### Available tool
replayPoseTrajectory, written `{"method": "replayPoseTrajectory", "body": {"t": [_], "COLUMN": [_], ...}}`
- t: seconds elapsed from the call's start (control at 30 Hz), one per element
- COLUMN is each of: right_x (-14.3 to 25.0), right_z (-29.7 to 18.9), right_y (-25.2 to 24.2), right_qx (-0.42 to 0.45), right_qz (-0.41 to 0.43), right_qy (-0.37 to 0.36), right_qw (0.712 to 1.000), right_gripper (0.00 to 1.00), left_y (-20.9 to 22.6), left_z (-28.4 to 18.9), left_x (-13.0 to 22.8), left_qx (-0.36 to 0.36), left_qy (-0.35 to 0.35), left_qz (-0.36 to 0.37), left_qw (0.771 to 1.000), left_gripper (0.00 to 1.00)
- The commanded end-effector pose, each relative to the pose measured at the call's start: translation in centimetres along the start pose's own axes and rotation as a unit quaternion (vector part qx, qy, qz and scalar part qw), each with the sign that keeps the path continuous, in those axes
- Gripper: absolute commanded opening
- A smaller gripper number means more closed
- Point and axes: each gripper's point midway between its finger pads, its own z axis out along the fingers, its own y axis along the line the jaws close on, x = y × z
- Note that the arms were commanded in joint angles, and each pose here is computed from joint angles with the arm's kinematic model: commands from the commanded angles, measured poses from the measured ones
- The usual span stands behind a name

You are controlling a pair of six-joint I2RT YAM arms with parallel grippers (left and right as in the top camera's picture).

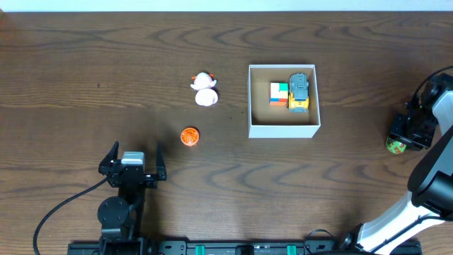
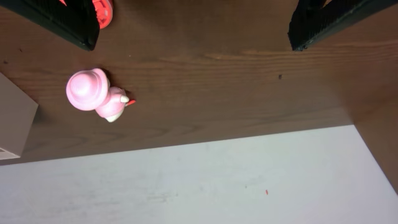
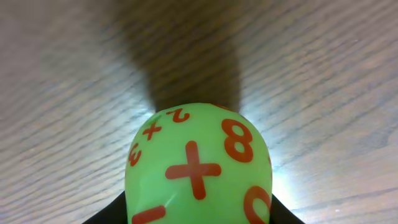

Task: Pack container
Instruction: 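Lower and close the right gripper on the green ball, lift, then carry the green ball into the box's left corner and release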

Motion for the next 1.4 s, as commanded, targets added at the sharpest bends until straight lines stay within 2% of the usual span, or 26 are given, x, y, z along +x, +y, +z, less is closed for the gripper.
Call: {"method": "replayPoseTrajectory", "body": {"t": [0.0,0.2,0.43,0.73,0.93,1.1,1.27,1.37], "right_x": [-2.2,-5.3,-6.7,-3.6,-1.4,0.4,1.2,1.7], "right_z": [-2.6,-8.8,-14.0,-15.7,-16.6,-17.0,-17.0,-17.1], "right_y": [2.1,5.9,12.2,24.6,30.5,33.8,35.3,36.1], "right_qx": [-0.056,-0.131,-0.143,-0.169,-0.183,-0.189,-0.143,-0.134], "right_qz": [0.006,-0.021,-0.099,-0.255,-0.323,-0.375,-0.397,-0.406], "right_qy": [-0.038,-0.091,-0.147,-0.181,-0.208,-0.223,-0.248,-0.256], "right_qw": [0.998,0.987,0.974,0.935,0.905,0.880,0.872,0.867], "right_gripper": [0.36,0.34,0.36,0.38,0.39,0.40,0.51,0.54], "left_y": [-0.2,-0.2,-0.2,-0.3,-0.2,-0.3,-0.2,-0.3], "left_z": [0.1,0.1,0.1,0.1,0.1,0.1,0.1,0.1], "left_x": [1.6,1.6,1.6,1.6,1.6,1.6,1.6,1.6], "left_qx": [0.006,0.006,0.006,0.006,0.006,0.006,0.006,0.006], "left_qy": [0.023,0.023,0.023,0.023,0.023,0.023,0.023,0.023], "left_qz": [0.004,0.004,0.004,0.004,0.004,0.004,0.004,0.004], "left_qw": [1.000,1.000,1.000,1.000,1.000,1.000,1.000,1.000], "left_gripper": [0.98,0.98,0.98,0.98,0.98,0.98,0.98,0.98]}}
